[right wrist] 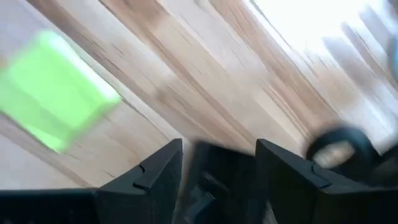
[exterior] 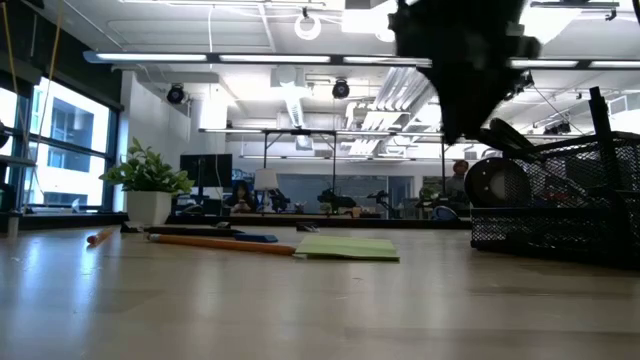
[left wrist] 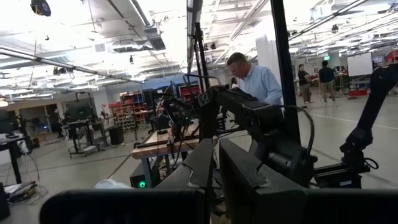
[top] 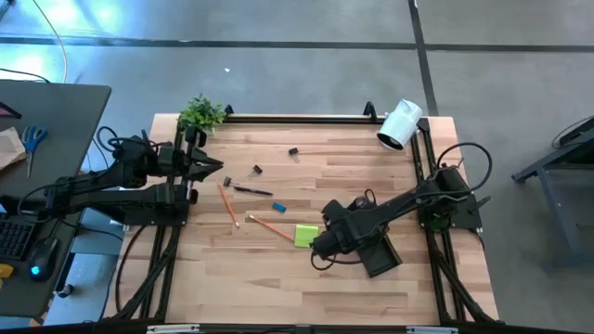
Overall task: Pick and place office supplies into organizer
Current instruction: Put the blue eraser into the black desk organizer
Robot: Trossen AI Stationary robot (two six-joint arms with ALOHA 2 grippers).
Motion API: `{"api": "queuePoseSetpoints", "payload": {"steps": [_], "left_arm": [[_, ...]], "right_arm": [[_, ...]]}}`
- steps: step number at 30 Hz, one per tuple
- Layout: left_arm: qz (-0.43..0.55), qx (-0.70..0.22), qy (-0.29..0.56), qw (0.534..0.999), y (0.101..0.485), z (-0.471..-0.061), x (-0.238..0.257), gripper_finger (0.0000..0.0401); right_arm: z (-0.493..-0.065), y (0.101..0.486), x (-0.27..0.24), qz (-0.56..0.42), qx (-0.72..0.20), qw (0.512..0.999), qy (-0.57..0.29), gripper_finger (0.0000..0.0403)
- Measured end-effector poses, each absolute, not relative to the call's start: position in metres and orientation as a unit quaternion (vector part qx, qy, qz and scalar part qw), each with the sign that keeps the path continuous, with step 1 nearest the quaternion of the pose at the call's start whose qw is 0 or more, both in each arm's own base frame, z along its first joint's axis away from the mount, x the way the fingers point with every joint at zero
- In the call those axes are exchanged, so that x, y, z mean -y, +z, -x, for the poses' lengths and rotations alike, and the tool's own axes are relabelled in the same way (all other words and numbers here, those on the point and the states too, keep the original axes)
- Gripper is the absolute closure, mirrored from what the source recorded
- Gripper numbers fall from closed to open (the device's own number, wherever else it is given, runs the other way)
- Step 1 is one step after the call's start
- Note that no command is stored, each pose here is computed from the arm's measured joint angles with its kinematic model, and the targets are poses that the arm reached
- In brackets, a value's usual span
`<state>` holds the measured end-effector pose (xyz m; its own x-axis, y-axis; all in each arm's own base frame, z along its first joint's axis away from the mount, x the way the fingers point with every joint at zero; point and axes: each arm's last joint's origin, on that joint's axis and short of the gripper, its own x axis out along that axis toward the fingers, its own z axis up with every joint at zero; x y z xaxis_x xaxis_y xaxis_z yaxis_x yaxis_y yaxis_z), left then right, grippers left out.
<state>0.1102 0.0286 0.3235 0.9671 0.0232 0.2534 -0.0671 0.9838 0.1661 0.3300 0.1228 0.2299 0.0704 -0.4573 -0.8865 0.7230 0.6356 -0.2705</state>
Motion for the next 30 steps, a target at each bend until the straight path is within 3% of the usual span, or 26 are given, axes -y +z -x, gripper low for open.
{"api": "queuePoseSetpoints", "payload": {"steps": [13, 21, 30], "left_arm": [[-0.088, 0.121, 0.048, 0.988, 0.323, -0.110, -0.030, 0.0382], [-0.086, 0.121, 0.048, 0.988, 0.323, -0.110, -0.030, 0.0382], [-0.089, 0.121, 0.056, 0.987, 0.323, -0.110, -0.030, 0.0382]], "right_arm": [[-0.395, 0.229, -0.105, -0.128, -0.392, 0.865, -0.287, 0.0217], [-0.419, 0.238, -0.067, -0.098, -0.354, 0.898, -0.244, 0.0236], [-0.443, 0.212, -0.035, -0.076, -0.362, 0.904, -0.212, 0.0235]]}}
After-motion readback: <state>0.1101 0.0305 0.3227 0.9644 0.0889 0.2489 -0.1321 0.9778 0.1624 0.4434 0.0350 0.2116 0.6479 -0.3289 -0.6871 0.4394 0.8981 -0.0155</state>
